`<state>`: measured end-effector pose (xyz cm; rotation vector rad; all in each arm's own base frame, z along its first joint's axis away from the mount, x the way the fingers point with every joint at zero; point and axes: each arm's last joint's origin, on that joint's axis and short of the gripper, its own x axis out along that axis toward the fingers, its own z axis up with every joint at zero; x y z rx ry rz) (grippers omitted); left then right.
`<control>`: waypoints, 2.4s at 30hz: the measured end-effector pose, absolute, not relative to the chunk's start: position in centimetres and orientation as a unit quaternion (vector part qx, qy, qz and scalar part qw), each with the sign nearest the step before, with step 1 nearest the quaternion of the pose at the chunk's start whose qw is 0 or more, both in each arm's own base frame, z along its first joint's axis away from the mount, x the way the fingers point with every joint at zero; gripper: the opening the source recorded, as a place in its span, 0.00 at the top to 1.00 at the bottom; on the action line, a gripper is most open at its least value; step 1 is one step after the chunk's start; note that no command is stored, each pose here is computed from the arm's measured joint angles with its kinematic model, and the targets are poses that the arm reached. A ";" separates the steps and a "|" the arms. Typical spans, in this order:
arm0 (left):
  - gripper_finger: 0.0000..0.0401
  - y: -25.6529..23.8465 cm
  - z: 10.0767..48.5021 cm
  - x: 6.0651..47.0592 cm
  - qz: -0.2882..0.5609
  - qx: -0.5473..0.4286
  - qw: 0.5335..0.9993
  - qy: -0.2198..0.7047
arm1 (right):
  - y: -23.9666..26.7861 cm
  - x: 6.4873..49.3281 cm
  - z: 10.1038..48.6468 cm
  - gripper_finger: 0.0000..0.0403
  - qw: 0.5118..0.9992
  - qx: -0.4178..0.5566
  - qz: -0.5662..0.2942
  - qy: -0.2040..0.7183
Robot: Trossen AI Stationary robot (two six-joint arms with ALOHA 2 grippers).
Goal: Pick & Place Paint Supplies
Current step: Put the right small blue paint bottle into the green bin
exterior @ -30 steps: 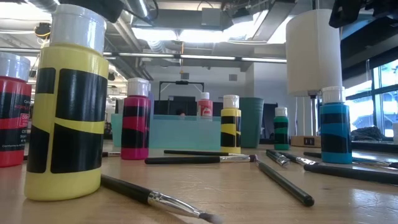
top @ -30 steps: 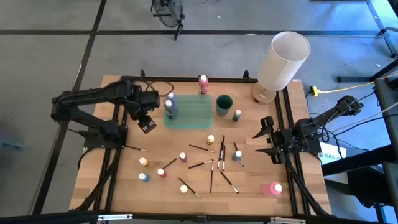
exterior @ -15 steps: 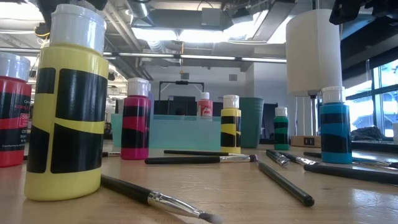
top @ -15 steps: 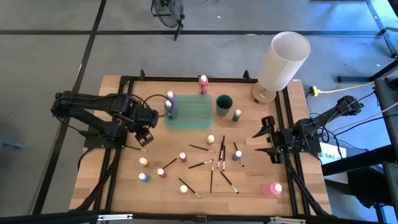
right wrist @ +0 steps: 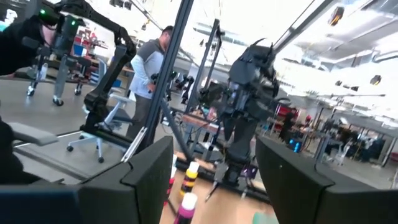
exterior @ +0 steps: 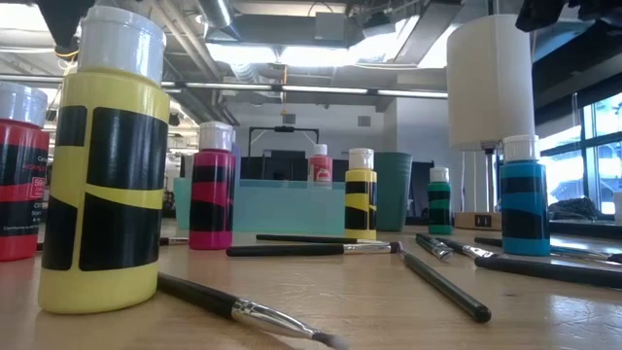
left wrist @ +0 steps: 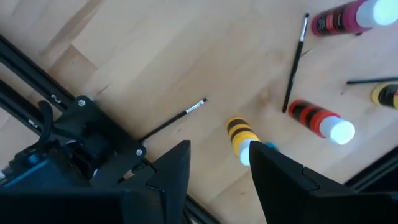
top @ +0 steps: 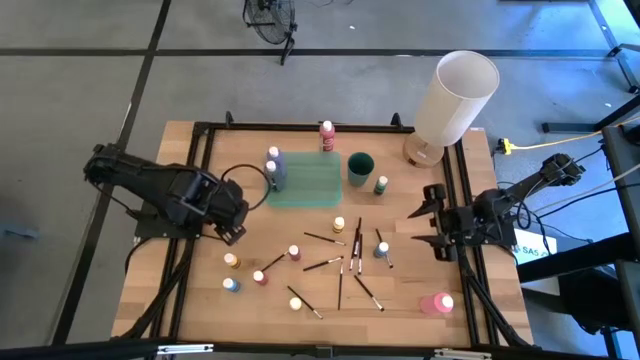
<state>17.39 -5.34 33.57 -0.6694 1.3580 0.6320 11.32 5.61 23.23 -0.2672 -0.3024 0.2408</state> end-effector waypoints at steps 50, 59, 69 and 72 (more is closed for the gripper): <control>0.70 -3.9 32.0 15.5 0.100 -0.007 0.971 0.218 | 6.7 14.3 25.9 0.43 0.973 0.116 -0.003 0.198; 0.71 -3.8 28.7 16.7 0.029 -0.011 0.986 0.162 | 7.4 15.2 27.9 0.44 0.965 0.092 0.023 0.246; 0.72 -3.9 28.1 17.1 0.017 -0.007 0.991 0.130 | 8.9 17.3 29.7 0.52 0.936 0.114 0.040 0.330; 0.72 -3.9 28.2 17.1 0.015 0.001 0.992 0.127 | 9.4 18.0 30.0 0.54 0.929 0.118 0.051 0.348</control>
